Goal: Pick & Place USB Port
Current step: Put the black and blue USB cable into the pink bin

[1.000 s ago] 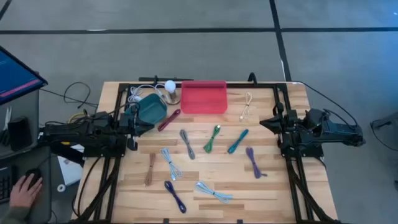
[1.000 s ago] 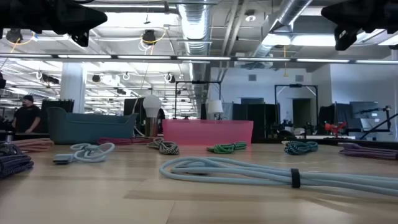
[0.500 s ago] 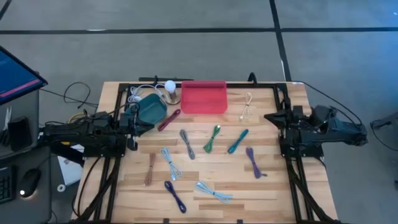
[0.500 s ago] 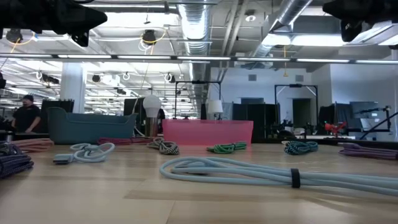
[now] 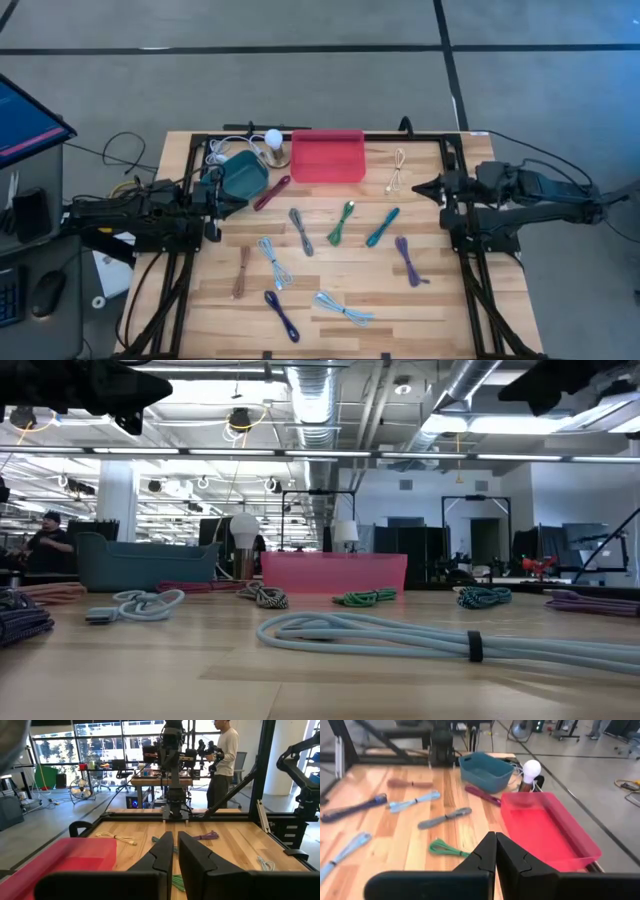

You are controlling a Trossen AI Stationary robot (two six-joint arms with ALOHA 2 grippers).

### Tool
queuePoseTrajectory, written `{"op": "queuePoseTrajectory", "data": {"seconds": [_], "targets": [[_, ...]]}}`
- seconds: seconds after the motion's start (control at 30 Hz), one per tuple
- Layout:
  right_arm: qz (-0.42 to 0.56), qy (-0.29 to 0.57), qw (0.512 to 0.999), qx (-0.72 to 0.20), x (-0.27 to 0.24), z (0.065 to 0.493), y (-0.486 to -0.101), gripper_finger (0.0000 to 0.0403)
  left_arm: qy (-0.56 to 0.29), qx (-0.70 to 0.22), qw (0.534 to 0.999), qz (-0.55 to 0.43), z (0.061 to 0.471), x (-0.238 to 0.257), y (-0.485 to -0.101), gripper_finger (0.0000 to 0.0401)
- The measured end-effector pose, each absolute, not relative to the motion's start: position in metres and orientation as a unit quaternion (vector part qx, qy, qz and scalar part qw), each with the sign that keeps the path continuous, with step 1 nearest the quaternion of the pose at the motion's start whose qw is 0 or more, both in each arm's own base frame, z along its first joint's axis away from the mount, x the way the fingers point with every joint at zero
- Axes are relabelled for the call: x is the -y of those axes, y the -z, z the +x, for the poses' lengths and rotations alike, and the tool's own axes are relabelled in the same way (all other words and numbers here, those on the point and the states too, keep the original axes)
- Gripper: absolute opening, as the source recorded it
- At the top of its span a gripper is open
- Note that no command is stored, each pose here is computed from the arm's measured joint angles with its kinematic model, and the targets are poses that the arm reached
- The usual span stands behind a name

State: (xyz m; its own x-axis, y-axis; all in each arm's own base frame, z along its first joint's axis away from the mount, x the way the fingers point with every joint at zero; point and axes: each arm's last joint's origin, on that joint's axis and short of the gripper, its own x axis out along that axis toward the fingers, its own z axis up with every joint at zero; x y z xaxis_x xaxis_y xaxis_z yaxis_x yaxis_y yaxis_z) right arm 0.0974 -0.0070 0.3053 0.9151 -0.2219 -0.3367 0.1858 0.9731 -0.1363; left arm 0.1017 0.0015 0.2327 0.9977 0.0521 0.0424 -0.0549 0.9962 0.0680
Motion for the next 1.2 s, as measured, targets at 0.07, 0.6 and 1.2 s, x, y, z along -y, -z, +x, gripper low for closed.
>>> {"op": "queuePoseTrajectory", "data": {"seconds": [0.07,0.6,1.2], "targets": [[-0.068,0.101,0.974,-0.192,0.007,0.099,-0.305,0.0000,-0.027,0.020,0.999,0.035,0.102,-0.001,-0.233,0.0026],[-0.093,0.113,0.938,-0.314,0.009,0.135,-0.291,0.0000,-0.027,0.021,0.999,0.035,0.102,-0.001,-0.233,0.0026],[-0.080,0.105,0.851,-0.508,0.009,0.184,-0.265,0.0041,-0.027,0.029,0.999,0.031,0.102,-0.001,-0.234,0.0026]]}}
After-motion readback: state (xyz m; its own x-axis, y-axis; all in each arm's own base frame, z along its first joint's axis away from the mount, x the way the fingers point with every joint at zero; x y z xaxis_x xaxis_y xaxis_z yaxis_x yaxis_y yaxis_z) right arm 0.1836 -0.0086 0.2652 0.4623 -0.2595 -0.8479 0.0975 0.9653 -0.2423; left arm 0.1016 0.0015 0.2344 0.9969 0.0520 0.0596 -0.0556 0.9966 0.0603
